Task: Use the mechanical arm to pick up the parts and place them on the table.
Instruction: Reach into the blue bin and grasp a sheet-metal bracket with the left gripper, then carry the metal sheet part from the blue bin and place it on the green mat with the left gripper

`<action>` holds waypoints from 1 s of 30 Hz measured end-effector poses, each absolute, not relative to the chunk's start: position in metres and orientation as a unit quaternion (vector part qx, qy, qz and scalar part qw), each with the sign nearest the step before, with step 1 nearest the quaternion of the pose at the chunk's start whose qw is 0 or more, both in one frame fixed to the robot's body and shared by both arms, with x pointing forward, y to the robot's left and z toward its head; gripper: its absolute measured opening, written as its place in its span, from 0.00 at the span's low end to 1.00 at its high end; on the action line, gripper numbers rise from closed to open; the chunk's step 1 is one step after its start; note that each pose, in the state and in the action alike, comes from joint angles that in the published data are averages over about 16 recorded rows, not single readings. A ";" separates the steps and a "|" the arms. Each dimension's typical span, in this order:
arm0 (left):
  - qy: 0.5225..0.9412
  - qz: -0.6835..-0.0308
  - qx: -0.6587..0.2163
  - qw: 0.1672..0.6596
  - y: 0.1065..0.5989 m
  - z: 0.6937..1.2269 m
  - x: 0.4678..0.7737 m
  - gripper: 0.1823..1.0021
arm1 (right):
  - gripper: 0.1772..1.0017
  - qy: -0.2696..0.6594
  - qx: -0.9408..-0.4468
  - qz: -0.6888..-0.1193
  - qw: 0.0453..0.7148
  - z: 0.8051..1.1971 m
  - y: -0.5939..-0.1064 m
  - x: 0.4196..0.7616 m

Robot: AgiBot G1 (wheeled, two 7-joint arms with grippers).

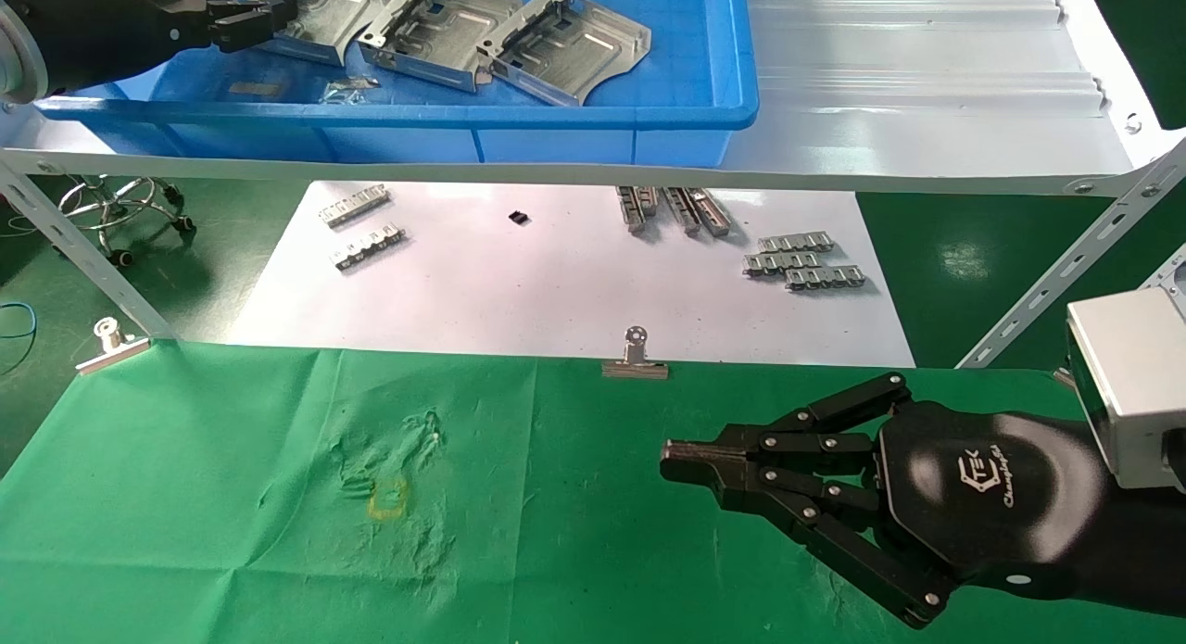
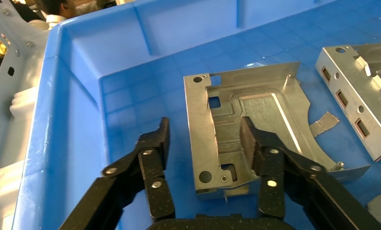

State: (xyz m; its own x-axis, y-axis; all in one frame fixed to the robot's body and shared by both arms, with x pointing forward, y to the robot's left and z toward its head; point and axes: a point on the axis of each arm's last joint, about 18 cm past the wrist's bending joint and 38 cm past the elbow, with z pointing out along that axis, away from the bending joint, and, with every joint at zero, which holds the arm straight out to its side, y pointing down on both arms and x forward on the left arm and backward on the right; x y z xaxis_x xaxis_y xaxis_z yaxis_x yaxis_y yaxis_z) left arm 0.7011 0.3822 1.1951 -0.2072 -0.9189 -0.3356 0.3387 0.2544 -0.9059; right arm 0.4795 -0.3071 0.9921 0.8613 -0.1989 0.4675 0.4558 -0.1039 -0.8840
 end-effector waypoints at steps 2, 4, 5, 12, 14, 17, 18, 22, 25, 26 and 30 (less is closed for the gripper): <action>0.547 -0.550 -0.266 0.572 0.382 1.195 0.702 0.57 | 0.02 -0.092 -0.701 -0.247 0.663 0.992 -0.307 0.480; 0.546 -0.550 -0.267 0.573 0.383 1.195 0.702 0.50 | 0.02 -0.092 -0.701 -0.247 0.663 0.992 -0.307 0.480; 0.545 -0.550 -0.268 0.573 0.383 1.195 0.702 0.47 | 0.02 -0.092 -0.701 -0.247 0.663 0.992 -0.307 0.480; 0.542 -0.549 -0.271 0.576 0.384 1.195 0.703 0.27 | 0.02 -0.092 -0.701 -0.247 0.663 0.992 -0.307 0.480; 0.542 -0.548 -0.271 0.577 0.385 1.196 0.703 0.23 | 0.02 -0.092 -0.701 -0.247 0.663 0.992 -0.307 0.480; 0.541 -0.547 -0.270 0.579 0.385 1.197 0.702 0.18 | 0.02 -0.092 -0.701 -0.247 0.663 0.992 -0.307 0.480; 0.540 -0.547 -0.269 0.580 0.385 1.198 0.702 0.16 | 0.02 -0.092 -0.701 -0.247 0.663 0.992 -0.307 0.480; 0.535 -0.550 -0.263 0.585 0.386 1.203 0.699 0.12 | 0.02 -0.092 -0.701 -0.247 0.663 0.992 -0.307 0.480; 0.531 -0.555 -0.253 0.588 0.386 1.209 0.695 0.10 | 0.02 -0.092 -0.701 -0.247 0.663 0.992 -0.307 0.480; 0.529 -0.558 -0.249 0.589 0.386 1.211 0.693 0.10 | 0.02 -0.092 -0.701 -0.247 0.663 0.992 -0.307 0.480; 0.527 -0.570 -0.223 0.590 0.385 1.219 0.684 0.10 | 0.02 -0.092 -0.701 -0.247 0.663 0.992 -0.307 0.480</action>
